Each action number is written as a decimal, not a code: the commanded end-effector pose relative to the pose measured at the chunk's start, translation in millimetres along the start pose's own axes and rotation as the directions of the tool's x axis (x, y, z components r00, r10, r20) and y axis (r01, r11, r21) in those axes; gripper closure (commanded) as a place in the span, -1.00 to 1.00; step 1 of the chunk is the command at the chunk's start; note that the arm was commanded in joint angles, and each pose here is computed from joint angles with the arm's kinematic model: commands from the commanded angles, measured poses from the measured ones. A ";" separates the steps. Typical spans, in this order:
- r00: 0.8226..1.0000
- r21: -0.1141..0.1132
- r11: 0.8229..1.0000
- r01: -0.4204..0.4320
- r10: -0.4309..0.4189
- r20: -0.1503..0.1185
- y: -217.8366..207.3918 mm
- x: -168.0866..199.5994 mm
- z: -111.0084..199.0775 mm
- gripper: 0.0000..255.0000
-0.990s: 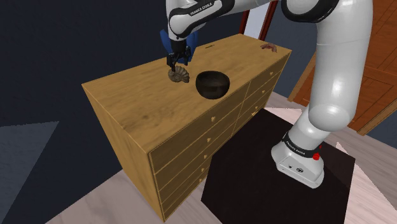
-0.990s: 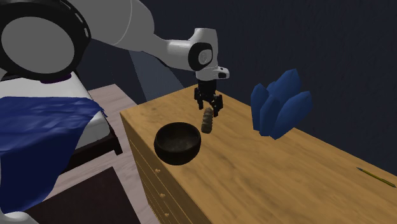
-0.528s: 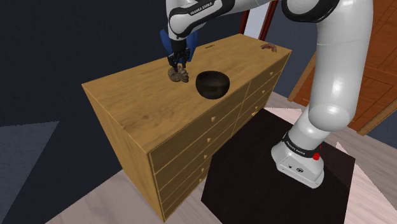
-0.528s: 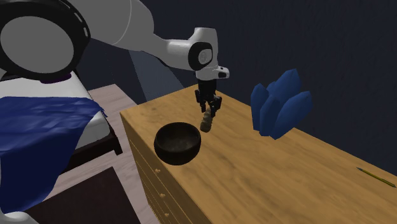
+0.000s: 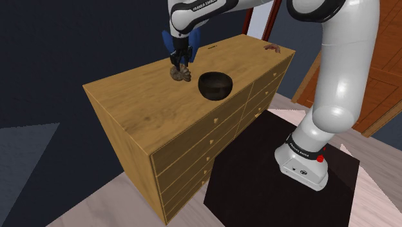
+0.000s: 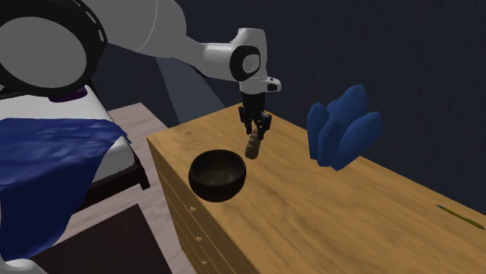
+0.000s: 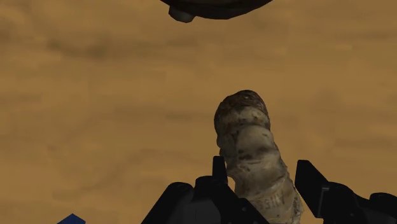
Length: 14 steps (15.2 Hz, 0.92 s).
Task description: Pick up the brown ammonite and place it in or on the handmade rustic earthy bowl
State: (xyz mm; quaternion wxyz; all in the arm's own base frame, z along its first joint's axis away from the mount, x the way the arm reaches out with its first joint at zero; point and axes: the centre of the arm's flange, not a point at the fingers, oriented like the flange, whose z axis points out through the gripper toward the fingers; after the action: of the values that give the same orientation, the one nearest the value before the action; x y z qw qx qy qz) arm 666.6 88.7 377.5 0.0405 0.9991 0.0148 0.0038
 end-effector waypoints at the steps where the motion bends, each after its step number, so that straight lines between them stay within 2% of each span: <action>1: 1.000 0.000 1.000 0.000 0.000 0.000 1.3 0.2 -10.8 1.00; 14: 1.000 0.000 1.000 0.000 0.000 0.000 6.9 0.6 -79.2 1.00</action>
State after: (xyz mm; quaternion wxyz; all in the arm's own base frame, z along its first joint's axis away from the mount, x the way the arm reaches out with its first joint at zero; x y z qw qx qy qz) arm 665.0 88.3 452.5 0.0405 0.9991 0.0148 0.0039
